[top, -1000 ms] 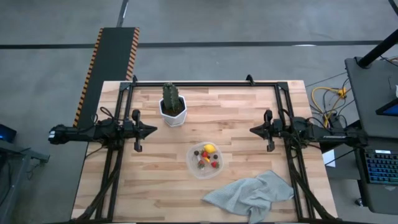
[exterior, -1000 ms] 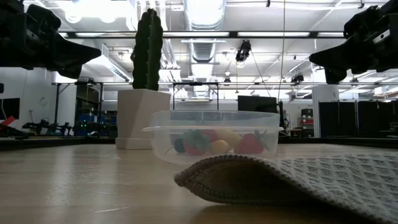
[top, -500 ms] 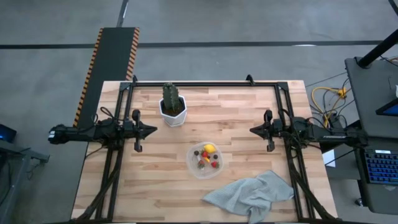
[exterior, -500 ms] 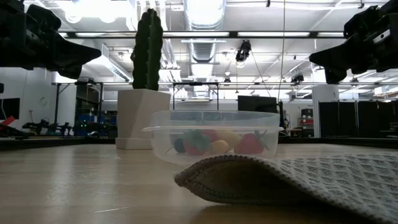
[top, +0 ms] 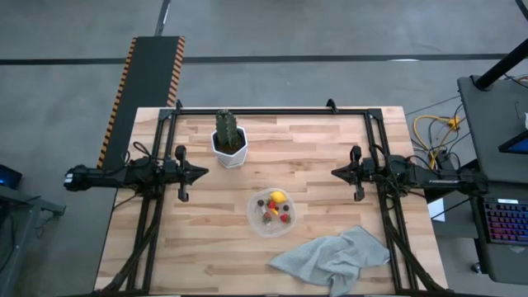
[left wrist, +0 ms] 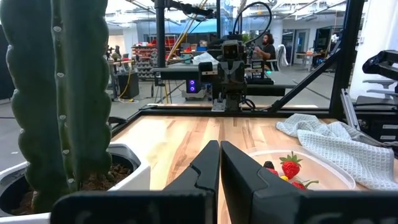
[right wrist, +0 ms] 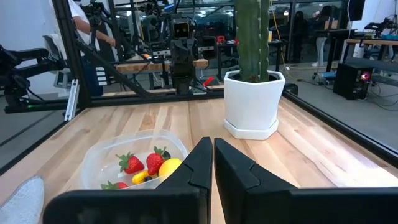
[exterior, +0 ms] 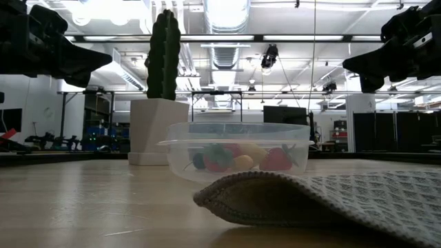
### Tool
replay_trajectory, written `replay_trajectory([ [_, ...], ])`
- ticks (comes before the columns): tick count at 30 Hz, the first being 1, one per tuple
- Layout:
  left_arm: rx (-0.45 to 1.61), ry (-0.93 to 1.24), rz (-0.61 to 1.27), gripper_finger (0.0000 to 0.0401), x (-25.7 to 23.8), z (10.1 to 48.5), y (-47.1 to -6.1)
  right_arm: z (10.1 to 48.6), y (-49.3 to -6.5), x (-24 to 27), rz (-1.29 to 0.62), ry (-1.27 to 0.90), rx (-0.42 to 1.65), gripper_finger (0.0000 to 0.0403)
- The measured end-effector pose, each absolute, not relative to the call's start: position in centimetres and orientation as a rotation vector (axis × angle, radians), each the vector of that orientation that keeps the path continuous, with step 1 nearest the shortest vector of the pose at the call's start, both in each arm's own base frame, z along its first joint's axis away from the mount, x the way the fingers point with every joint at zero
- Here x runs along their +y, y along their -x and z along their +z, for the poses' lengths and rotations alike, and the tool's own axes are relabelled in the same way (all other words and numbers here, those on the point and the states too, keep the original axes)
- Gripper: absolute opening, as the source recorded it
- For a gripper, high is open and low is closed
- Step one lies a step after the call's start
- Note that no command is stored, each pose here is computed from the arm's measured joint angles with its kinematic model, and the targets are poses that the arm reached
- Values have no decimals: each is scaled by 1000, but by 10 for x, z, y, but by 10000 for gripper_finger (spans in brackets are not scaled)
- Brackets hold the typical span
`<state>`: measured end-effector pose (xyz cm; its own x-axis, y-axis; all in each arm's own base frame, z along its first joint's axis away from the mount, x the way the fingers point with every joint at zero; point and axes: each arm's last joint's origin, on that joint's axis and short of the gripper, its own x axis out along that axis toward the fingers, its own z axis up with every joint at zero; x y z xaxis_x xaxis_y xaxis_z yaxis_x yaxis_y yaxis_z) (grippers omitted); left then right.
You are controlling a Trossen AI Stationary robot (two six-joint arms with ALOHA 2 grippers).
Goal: Pick and placing Produce into tupperware
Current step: Return to Home Position
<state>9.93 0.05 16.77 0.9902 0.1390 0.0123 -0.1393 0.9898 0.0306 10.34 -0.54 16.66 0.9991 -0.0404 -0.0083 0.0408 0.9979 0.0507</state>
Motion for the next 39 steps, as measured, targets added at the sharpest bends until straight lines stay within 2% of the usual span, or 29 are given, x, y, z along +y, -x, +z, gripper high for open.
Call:
replay_trajectory([
  [39,0,-33,139,0,0,167,-100,167,-103,-5,-41,-51,7,9],
])
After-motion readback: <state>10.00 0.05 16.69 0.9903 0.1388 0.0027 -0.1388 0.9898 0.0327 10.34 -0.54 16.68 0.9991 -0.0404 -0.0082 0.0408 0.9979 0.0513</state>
